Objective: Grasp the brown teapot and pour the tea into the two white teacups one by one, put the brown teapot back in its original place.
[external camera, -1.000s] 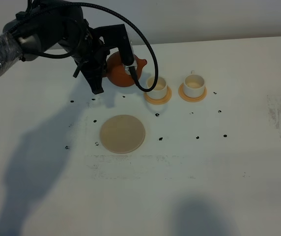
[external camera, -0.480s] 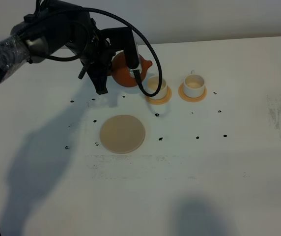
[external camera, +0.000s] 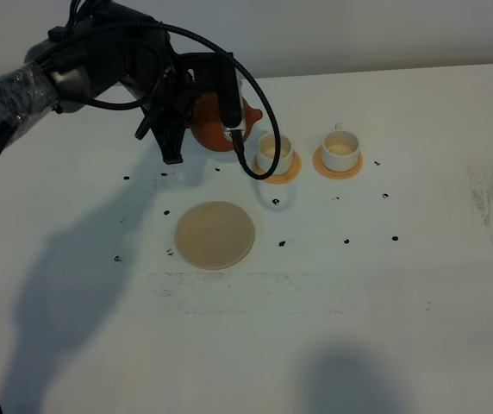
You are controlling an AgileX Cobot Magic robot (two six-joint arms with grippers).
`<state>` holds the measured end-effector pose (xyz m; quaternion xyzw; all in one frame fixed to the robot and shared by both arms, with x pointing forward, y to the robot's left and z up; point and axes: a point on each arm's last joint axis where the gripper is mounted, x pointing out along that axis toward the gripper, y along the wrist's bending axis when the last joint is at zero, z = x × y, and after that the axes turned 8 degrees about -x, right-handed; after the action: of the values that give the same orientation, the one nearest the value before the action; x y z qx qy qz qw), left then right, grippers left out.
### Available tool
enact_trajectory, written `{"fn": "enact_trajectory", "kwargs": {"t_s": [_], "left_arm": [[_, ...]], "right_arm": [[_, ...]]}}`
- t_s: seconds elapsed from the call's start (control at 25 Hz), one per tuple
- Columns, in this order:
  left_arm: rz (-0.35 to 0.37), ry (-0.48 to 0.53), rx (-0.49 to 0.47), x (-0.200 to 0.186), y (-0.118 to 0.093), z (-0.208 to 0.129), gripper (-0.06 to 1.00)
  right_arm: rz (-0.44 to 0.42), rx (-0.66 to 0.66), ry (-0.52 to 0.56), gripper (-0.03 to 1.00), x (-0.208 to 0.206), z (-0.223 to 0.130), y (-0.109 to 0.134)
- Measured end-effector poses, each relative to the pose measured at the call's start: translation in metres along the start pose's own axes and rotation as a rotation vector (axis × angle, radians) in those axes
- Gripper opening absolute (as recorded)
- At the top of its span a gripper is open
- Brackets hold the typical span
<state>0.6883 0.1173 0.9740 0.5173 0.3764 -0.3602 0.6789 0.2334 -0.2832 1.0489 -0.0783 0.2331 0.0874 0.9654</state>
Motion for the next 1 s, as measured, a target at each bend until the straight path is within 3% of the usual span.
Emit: {"fn": "enact_trajectory", "kwargs": {"t_s": [0.48,1.0], "left_arm": [[0.016,0.043,0.06,0.012,-0.003,0.0,0.1],[0.058,0.013,0.087,0.011,-0.003,0.009,0.1]], "right_arm": [[0.0,0.0,0.0,0.47,0.0,0.0,0.0],[0.0,0.0,0.0,0.47,0.0,0.0,0.0]]}}
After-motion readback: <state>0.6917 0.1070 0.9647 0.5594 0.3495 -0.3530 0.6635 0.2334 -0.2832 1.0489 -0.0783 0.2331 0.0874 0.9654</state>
